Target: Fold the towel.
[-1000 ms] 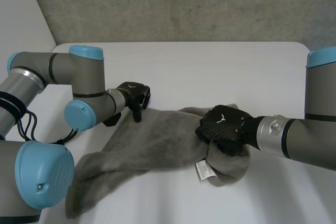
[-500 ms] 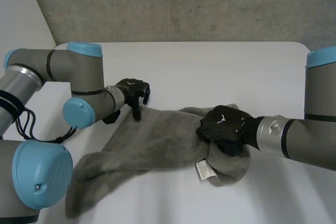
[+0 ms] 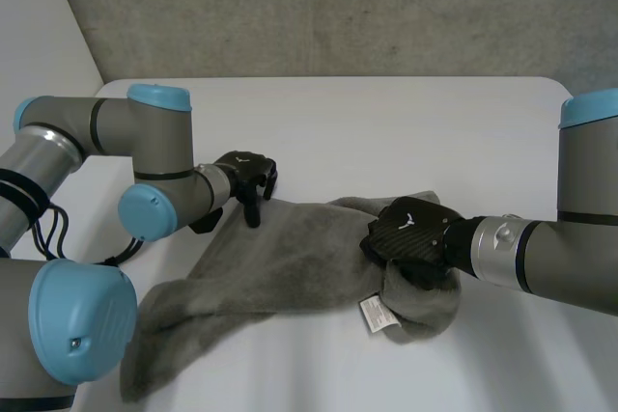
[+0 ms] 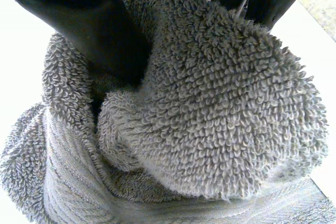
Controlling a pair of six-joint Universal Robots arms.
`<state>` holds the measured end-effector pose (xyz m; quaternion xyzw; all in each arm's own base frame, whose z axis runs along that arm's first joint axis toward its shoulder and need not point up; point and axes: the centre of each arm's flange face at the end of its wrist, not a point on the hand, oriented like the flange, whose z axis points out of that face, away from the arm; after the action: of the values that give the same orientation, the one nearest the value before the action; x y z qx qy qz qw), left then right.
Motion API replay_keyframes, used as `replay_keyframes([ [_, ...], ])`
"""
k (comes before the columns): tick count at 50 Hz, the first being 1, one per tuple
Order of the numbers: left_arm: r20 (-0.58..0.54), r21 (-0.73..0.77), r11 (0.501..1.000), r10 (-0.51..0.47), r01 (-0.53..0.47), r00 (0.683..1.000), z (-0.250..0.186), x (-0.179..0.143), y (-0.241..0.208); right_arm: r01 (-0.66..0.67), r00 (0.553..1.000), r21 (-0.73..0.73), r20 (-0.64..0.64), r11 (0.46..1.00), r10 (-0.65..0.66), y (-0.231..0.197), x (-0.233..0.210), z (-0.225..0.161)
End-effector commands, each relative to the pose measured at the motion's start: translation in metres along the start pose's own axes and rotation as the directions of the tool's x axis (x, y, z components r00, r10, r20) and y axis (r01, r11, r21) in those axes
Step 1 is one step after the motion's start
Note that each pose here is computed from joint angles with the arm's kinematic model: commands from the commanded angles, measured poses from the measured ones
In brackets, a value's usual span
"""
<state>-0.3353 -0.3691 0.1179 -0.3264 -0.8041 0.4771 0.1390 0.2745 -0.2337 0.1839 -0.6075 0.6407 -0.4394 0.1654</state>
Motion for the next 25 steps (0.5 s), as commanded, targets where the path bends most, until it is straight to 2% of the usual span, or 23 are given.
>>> replay_keyframes([
  [1, -0.002, -0.006, 1.0, -0.002, 0.002, 1.0, 0.0, 0.0, 0.001, -0.002, 1.0, -0.002, 0.002, 1.0, 0.002, 0.001, 0.0, 0.001],
  [25, 0.006, 0.023, 1.0, 0.012, -0.013, 1.0, -0.01, 0.006, -0.015, -0.001, 1.0, -0.005, -0.001, 1.0, 0.001, 0.001, 0.0, 0.0],
])
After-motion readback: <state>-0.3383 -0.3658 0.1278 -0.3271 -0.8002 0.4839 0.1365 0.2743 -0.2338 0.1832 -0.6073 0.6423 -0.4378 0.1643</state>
